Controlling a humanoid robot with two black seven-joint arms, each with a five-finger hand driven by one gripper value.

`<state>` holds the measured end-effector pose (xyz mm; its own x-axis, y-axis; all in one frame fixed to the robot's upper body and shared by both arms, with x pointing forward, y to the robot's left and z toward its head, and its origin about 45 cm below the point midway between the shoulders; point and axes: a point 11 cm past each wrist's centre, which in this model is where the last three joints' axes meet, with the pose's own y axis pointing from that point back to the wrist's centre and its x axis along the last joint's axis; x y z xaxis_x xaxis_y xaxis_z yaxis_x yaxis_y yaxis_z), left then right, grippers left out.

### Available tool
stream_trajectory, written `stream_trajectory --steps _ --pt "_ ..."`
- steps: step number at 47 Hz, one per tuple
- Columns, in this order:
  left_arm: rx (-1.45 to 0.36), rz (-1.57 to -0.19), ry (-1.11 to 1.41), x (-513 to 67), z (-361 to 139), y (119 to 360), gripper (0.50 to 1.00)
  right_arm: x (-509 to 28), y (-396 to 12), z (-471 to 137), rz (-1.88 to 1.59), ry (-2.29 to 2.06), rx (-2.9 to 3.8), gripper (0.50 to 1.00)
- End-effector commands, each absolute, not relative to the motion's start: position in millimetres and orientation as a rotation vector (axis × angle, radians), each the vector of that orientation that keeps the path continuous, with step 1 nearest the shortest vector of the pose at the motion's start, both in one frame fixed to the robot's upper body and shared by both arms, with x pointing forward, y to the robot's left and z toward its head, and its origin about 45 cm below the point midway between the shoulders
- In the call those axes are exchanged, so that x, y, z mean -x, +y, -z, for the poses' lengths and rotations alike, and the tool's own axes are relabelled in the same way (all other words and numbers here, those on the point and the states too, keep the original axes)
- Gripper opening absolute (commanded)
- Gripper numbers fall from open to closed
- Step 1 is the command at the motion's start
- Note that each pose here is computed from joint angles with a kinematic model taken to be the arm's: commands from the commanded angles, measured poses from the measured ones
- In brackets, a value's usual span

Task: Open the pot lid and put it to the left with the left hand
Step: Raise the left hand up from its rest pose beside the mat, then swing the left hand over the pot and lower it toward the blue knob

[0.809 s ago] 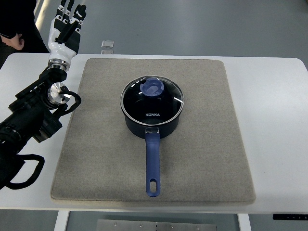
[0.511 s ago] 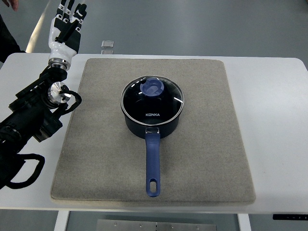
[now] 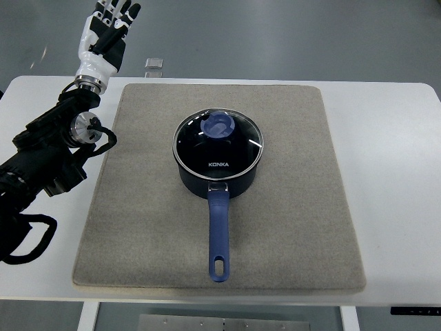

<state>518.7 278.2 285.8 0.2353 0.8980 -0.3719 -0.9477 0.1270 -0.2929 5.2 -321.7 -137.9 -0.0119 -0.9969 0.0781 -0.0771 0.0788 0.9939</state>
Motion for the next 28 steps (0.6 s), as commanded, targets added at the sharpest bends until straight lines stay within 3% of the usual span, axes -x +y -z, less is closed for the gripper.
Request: stream_trajectory --steps 1,13,28 --pt "0.431 -1.293 0.013 -525 -309 275 0.99 -5 -322 138 1.12 -1.309 -1.203 0.915" --pt "0.182 -1.039 -0.238 -535 -369 243 0.99 -5 -322 138 1.121 -1.308 -1.201 0.915" --pt "-0.194 -0.822 -0.503 -533 -378 213 0.99 -5 -322 138 1.12 -1.309 -1.203 0.915"
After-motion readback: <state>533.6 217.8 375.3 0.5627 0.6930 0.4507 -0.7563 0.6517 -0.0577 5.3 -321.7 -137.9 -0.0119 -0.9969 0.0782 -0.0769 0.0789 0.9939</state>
